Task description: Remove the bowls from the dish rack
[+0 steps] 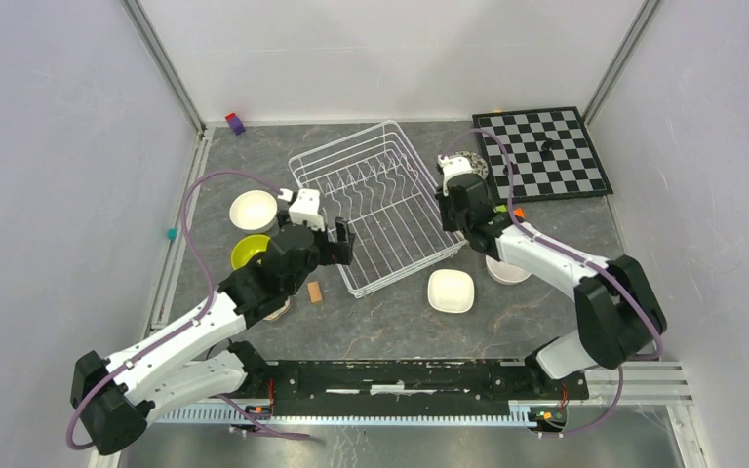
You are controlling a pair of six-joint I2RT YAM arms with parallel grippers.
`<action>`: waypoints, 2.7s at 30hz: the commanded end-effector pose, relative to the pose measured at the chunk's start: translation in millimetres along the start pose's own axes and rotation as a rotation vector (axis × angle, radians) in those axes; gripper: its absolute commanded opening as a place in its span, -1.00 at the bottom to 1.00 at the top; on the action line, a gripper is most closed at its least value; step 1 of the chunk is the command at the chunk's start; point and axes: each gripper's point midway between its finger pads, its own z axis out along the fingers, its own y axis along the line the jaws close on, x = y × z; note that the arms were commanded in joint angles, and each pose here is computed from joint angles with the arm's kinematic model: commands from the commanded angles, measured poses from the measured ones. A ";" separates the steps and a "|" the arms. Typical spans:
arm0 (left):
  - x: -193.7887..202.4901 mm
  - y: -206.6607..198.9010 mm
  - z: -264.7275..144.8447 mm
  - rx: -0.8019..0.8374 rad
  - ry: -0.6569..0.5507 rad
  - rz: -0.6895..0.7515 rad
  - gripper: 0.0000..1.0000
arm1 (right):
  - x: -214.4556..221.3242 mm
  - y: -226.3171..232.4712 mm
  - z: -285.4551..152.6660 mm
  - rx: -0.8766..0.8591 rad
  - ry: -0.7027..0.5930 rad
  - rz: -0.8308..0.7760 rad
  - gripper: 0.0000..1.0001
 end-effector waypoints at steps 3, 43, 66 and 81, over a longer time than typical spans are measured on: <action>7.1 58.9 -10.4 -0.250 -0.035 -0.151 1.00 | -57.3 0.4 25.1 0.055 -0.107 0.029 -0.67; 18.2 103.8 -1.5 -0.400 0.014 -0.238 1.00 | -83.6 6.1 105.0 -0.052 0.012 -0.038 -0.21; 18.9 100.8 5.0 -0.358 0.002 -0.256 1.00 | -66.8 9.4 59.0 -0.128 -0.022 -0.030 0.01; 18.8 105.4 9.1 -0.384 0.009 -0.218 0.85 | -93.9 2.1 88.7 -0.055 -0.023 -0.007 -1.00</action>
